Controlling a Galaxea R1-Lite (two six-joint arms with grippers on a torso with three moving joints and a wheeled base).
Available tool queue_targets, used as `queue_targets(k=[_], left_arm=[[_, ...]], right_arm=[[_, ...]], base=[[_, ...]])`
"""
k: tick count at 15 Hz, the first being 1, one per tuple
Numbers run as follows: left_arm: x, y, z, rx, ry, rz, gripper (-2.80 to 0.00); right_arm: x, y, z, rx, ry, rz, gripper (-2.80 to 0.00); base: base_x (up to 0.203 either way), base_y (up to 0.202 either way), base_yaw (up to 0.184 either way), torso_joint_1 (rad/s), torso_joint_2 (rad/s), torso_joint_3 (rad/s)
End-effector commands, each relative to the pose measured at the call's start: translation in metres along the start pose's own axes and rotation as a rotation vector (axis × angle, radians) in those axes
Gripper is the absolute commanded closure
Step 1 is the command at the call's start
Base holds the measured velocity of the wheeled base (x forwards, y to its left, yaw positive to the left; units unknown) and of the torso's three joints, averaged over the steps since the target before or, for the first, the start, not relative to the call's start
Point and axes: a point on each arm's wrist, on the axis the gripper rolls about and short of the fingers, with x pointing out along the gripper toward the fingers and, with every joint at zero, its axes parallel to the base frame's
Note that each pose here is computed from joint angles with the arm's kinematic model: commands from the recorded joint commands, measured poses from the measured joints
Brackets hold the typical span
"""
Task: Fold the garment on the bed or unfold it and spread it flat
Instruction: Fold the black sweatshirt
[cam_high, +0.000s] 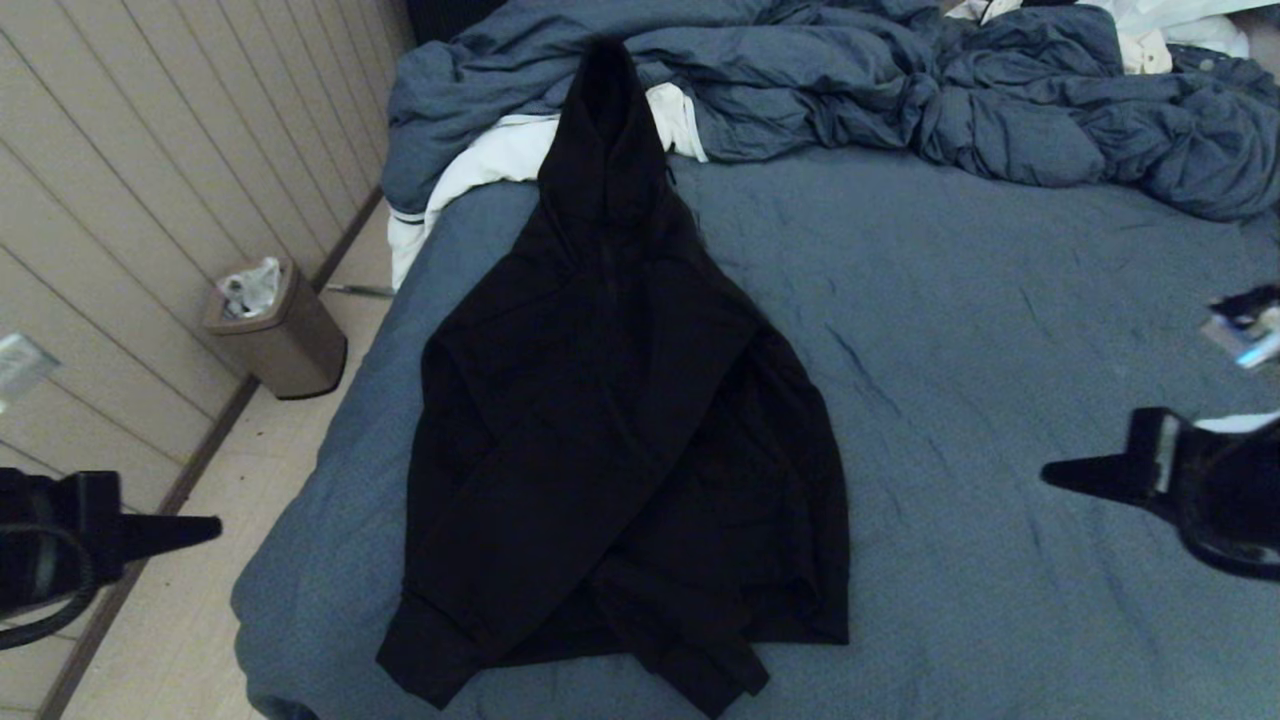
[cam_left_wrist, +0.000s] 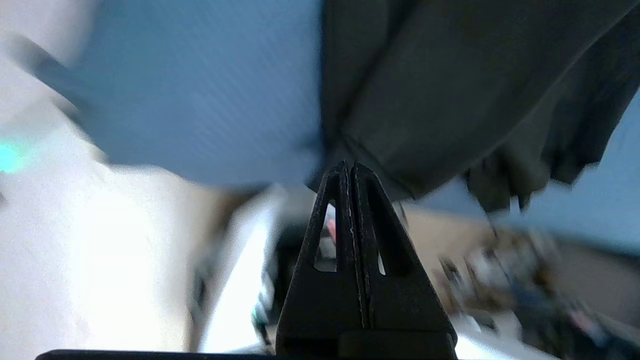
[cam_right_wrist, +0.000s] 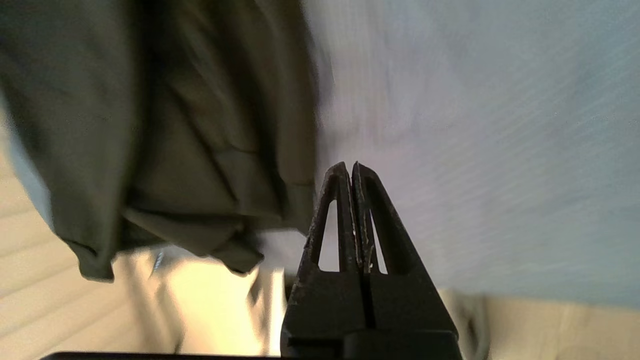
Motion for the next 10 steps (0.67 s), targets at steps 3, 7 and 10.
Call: queue_targets(k=[3, 7, 10], left_arm=[[0.084, -0.006, 0.003, -0.061, 0.257, -0.035, 0.00], [0.093, -0.018, 0.007, -0.103, 0.254, -0.161, 0.00], [0.100, -0.019, 0.013, -0.099, 0.221, -0.182, 0.00]], right_arm=[[0.082, -0.008, -0.014, -0.013, 0.348, 0.051, 0.00], [0.074, 0.004, -0.019, -0.087, 0.350, 0.111, 0.00], [0.064, 0.012, -0.018, -0.135, 0.321, 0.153, 0.00]], base=[[0.000, 0.000, 0.000, 0.000, 0.00, 0.000], [0.000, 0.000, 0.000, 0.000, 0.00, 0.000], [0.000, 0.000, 0.000, 0.000, 0.00, 0.000]])
